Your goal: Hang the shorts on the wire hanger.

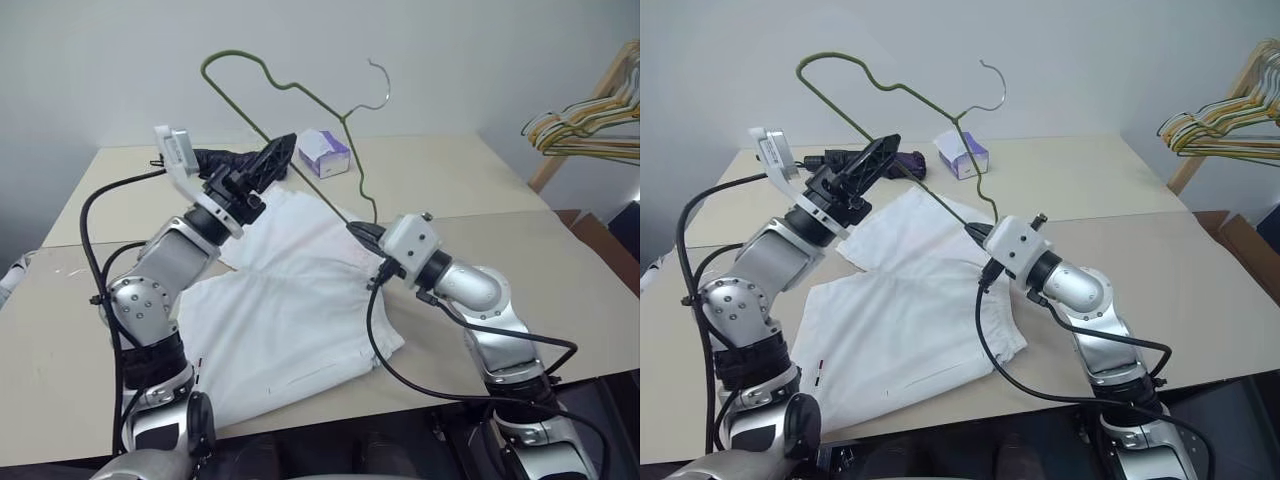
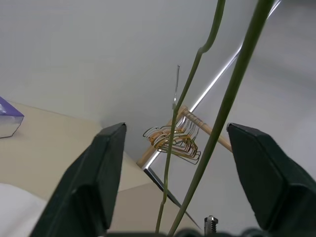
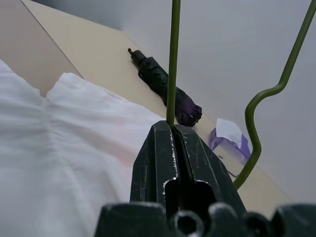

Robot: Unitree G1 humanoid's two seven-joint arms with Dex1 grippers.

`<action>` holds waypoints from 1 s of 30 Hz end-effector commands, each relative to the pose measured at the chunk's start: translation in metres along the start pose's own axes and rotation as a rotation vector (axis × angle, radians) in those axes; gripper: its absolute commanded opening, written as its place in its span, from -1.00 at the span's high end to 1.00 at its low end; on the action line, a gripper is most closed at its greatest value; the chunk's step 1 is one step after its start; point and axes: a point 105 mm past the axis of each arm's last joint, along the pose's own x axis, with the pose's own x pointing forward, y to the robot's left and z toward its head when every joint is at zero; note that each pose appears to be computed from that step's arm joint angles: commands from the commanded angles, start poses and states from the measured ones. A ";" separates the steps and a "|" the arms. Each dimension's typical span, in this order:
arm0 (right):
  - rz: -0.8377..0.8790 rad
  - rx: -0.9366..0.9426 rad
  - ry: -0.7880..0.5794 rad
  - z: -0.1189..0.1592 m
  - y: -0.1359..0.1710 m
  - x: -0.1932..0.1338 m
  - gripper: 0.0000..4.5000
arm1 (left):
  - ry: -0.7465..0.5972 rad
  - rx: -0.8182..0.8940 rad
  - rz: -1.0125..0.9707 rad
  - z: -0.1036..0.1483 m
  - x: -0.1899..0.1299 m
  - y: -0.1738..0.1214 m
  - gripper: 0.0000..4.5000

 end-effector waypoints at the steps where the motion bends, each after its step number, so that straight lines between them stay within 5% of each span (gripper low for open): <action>1: -0.047 -0.022 -0.041 0.012 -0.007 0.003 1.00 | -0.024 0.014 -0.015 0.005 0.004 -0.007 -0.01; 8: -0.040 -0.038 -0.052 0.014 -0.002 0.003 1.00 | -0.023 0.031 -0.003 0.003 0.005 -0.003 0.98; 14: -0.016 -0.059 -0.032 0.013 0.002 0.003 1.00 | -0.005 0.074 -0.010 -0.001 0.005 -0.003 0.98; 24: -0.030 -0.120 -0.008 0.013 -0.015 -0.005 -0.41 | 0.007 0.216 -0.049 -0.001 0.004 -0.001 1.00; 27: -0.035 0.040 -0.029 0.017 -0.035 -0.016 -0.87 | 0.013 0.253 -0.100 0.005 0.001 -0.003 1.00; 30: 0.176 0.418 -0.012 0.019 -0.044 -0.035 -0.87 | 0.007 0.305 -0.247 0.025 -0.010 -0.013 1.00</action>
